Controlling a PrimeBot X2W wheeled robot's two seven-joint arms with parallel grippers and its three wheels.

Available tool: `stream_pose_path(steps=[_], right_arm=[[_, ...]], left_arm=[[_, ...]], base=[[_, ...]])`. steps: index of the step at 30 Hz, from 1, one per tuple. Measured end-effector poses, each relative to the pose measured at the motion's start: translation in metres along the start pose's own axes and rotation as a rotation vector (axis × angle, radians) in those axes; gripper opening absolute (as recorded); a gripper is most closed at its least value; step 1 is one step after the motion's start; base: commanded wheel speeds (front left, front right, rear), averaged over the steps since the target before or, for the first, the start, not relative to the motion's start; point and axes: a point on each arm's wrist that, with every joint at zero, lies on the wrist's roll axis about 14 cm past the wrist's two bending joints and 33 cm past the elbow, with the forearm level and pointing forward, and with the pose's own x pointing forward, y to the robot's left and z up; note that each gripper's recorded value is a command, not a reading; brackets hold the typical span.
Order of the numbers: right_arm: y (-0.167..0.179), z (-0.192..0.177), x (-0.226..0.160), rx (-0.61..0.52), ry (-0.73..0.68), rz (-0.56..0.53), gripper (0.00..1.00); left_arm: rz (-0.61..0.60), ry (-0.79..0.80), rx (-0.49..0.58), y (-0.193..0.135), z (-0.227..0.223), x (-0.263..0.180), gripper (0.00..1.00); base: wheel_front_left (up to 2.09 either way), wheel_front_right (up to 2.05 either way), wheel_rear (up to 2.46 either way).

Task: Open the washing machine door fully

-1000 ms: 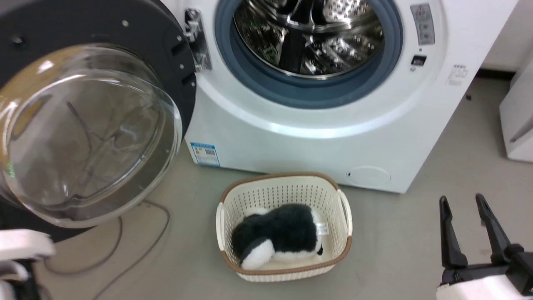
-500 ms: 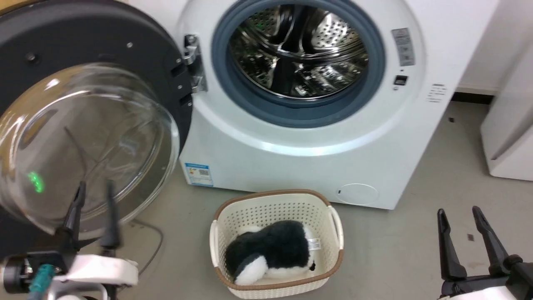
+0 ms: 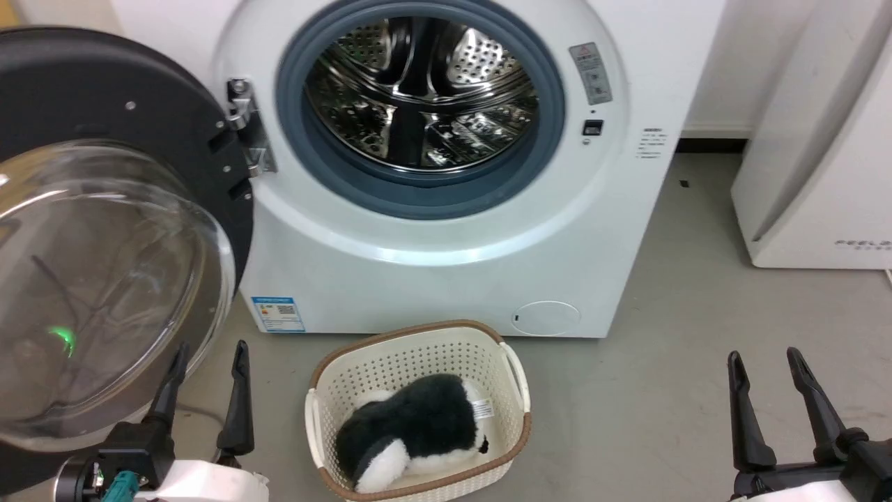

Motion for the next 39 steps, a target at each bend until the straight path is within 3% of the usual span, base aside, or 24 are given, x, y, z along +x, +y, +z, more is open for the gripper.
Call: stream_pose_path(steps=[10, 11, 39], right_arm=[[-0.012, -0.001, -0.010, -0.005, 0.008, -0.041, 1.00], [-0.012, -0.001, -0.010, -0.005, 0.010, -0.043, 0.00], [-0.006, -0.008, -0.008, -0.012, 0.055, -0.022, 0.00]], left_arm=[[-0.059, 0.043, -0.011, -0.025, -0.016, 0.005, 1.00], [-0.058, 0.041, -0.008, -0.025, -0.015, 0.006, 0.00], [-0.061, 0.079, 0.006, -0.029, -0.019, 0.006, 0.00]], base=[[0.00, 0.00, 0.00], [0.00, 0.00, 0.00], [0.00, 0.00, 0.00]])
